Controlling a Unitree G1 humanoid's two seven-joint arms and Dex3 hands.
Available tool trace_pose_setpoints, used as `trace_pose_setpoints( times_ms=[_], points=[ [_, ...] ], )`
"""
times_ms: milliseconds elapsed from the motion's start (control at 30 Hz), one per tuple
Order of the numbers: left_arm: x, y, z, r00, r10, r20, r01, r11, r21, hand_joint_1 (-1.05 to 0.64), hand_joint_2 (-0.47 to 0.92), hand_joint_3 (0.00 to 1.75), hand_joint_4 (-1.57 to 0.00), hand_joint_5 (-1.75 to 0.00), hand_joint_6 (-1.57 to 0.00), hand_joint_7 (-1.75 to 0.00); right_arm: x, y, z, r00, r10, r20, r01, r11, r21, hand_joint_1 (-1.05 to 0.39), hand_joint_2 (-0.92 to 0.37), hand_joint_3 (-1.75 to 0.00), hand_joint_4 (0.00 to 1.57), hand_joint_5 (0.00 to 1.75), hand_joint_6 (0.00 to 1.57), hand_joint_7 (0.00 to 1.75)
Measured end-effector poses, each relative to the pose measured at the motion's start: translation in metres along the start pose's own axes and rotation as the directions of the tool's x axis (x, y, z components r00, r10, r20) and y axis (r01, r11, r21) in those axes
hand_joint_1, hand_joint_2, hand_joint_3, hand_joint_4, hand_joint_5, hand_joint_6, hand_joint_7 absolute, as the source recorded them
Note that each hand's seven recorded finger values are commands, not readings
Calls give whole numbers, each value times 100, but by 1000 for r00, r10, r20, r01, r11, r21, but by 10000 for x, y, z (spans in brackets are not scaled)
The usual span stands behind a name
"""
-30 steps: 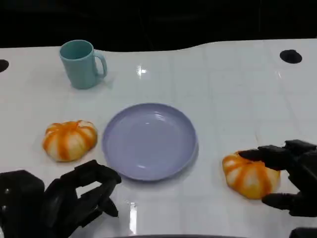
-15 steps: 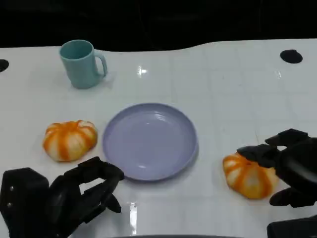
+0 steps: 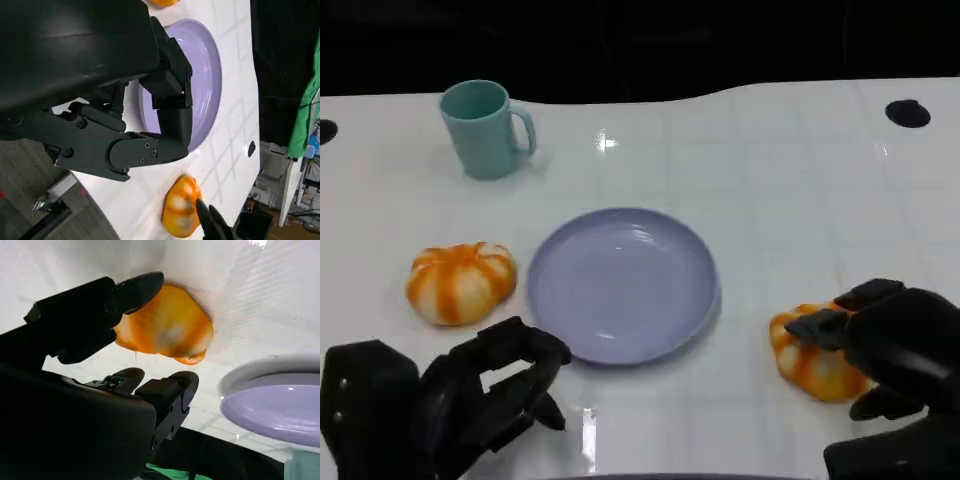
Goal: Grasp the bread from the table and place it into the plate.
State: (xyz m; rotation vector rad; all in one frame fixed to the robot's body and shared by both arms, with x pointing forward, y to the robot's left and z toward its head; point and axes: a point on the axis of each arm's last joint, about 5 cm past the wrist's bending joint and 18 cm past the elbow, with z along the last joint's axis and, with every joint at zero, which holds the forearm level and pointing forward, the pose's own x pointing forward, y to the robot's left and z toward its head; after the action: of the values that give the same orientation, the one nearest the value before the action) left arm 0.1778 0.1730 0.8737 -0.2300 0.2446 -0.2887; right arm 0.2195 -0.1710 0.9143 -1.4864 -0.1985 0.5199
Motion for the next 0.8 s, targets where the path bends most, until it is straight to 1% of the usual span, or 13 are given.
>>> trace_pose_setpoints(
  times_ms=[133, 300, 400, 500, 533, 567, 600, 633, 667, 700, 733, 767, 800],
  points=[
    [-5, 0, -4, 1000, 1, 0, -1, 1000, -1, -46, 92, 43, -61, -172, -64, -128, 98, 65, -24, 1000, 9, -8, -9, 1000, 3, -30, -78, -1, 49, 14, 54, 2],
    [-13, -3, -9, 1000, 1, -1, -1, 1000, -1, -48, 92, 42, -63, -171, -65, -127, 240, 146, -47, 1000, 11, -19, -11, 1000, -1, -33, -81, -1, 52, 10, 54, 1],
    [-20, -6, -6, 1000, 1, 0, -1, 1000, -1, -48, 92, 41, -63, -171, -67, -126, 307, 173, -60, 1000, 9, -18, -9, 1000, -5, -33, -83, -1, 56, 10, 56, 1],
    [-24, -13, 10, 1000, -2, 6, 2, 1000, 2, -48, 92, 41, -64, -171, -67, -126, 372, 194, -72, 1000, -9, -22, 9, 1000, 3, -30, -83, -1, 71, 15, 65, 5],
    [-25, -14, 12, 1000, -2, 7, 2, 1000, 2, -49, 92, 40, -64, -171, -67, -126, 386, 210, -77, 999, -22, -24, 22, 1000, 8, -24, -83, -1, 89, 30, 78, 7],
    [-27, -14, 13, 1000, -1, 6, 1, 1000, 2, -49, 92, 40, -64, -171, -67, -125, 397, 227, -81, 999, -37, -22, 37, 999, 14, -20, -82, -1, 93, 58, 89, 7],
    [-30, -14, 11, 1000, 2, 3, -2, 1000, 1, -48, 92, 40, -64, -171, -66, -125, 405, 246, -85, 998, -59, -17, 60, 998, 27, -16, -84, -1, 95, 92, 104, 9],
    [-31, -16, 11, 1000, 3, -1, -3, 1000, 0, -48, 92, 41, -64, -171, -66, -125, 410, 267, -93, 996, -88, -9, 88, 995, 48, -14, -85, -1, 95, 113, 112, 10],
    [-31, -16, 12, 1000, 5, -3, -5, 1000, -1, -47, 92, 41, -64, -171, -66, -126, 413, 287, -97, 993, -114, -6, 114, 991, 74, -13, -88, -4, 94, 146, 126, 17],
    [-32, -17, 13, 1000, 6, -2, -6, 1000, 0, -47, 92, 42, -64, -171, -66, -126, 416, 302, -101, 991, -137, -4, 136, 986, 95, -13, -89, -7, 93, 160, 126, 35],
    [-32, -17, 14, 1000, 6, -2, -6, 1000, 0, -47, 92, 42, -64, -171, -66, -126, 419, 310, -102, 988, -153, -4, 153, 982, 110, -13, -87, -13, 92, 169, 107, 89],
    [-32, -17, 15, 1000, 6, -1, -6, 1000, 0, -47, 92, 42, -64, -171, -65, -126, 423, 316, -106, 986, -167, -2, 166, 979, 119, -13, -83, -23, 90, 172, 92, 125],
    [-32, -18, 15, 1000, 5, -1, -5, 1000, 0, -47, 92, 43, -64, -171, -65, -126, 423, 320, -108, 983, -182, 1, 180, 976, 126, -13, -71, -47, 89, 173, 84, 142]
  ],
)
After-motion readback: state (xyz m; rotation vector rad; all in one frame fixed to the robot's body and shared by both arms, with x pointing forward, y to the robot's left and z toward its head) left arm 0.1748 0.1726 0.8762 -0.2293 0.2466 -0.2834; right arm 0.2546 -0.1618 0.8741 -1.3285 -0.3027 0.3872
